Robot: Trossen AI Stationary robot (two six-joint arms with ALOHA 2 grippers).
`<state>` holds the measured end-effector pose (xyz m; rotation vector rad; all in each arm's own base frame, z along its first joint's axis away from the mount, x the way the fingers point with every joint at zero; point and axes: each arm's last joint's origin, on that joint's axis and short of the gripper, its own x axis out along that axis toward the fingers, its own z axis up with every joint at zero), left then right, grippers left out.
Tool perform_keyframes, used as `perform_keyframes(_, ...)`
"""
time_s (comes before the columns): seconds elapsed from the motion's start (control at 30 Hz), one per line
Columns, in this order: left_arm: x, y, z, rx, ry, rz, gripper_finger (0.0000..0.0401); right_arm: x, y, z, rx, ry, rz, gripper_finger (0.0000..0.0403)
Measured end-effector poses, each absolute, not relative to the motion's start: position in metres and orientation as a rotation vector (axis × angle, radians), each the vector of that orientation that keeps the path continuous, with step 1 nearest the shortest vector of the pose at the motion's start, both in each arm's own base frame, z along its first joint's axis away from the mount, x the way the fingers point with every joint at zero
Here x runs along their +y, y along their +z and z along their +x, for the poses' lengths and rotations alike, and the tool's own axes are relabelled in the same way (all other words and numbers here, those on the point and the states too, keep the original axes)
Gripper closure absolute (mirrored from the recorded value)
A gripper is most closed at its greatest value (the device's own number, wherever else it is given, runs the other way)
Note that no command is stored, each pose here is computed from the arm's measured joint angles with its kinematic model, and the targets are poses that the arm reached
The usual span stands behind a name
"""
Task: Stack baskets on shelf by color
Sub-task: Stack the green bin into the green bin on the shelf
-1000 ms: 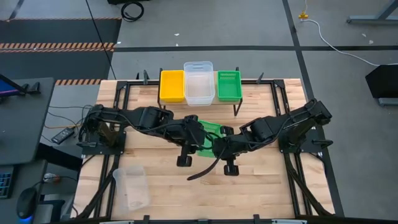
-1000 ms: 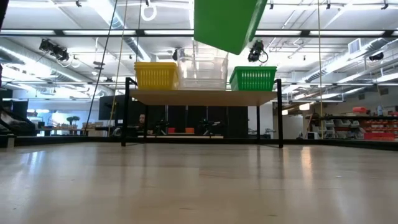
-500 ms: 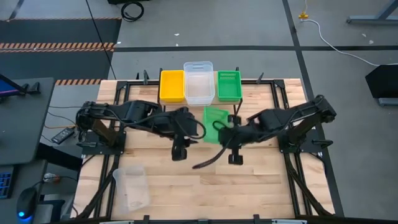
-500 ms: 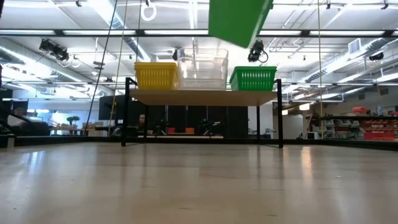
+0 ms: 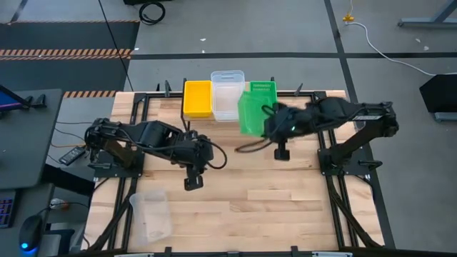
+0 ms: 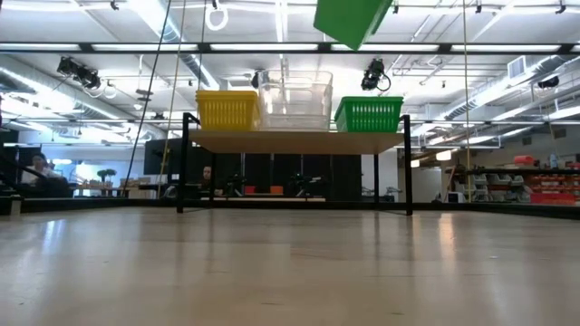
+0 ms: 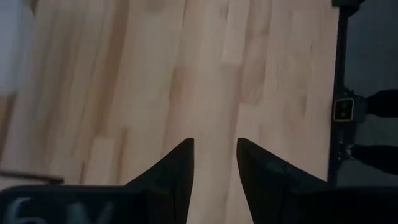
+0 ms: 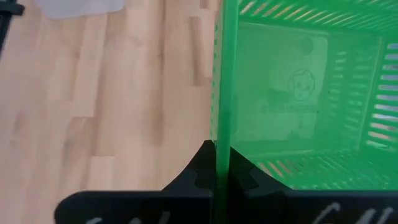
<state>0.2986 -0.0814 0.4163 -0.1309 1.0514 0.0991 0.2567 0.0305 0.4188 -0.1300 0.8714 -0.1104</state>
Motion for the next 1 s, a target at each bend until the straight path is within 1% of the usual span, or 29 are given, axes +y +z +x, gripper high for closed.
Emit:
perform_keyframes(0.23, -0.099, 0.413, 0.287, 1.104, 0.169, -0.239, 0.0273, -0.005, 0.433, 0.238, 0.839, -0.169, -0.217, 0.0395)
perform_keyframes(0.4, -0.114, 0.412, 0.277, 1.124, 0.234, -0.302, 0.0273, -0.028, 0.436, 0.228, 0.867, -0.195, -0.276, 0.0394)
perform_keyframes(0.67, -0.144, 0.412, 0.262, 1.055, 0.355, -0.433, 0.0273, -0.058, 0.434, 0.220, 0.909, -0.171, -0.279, 0.0393)
perform_keyframes(0.87, -0.169, 0.411, 0.241, 1.017, 0.466, -0.564, 0.0273, -0.074, 0.434, 0.216, 0.918, -0.181, -0.286, 0.0393)
perform_keyframes(1.0, -0.187, 0.412, 0.227, 0.971, 0.492, -0.641, 0.0273, -0.084, 0.433, 0.212, 0.933, -0.181, -0.306, 0.0393)
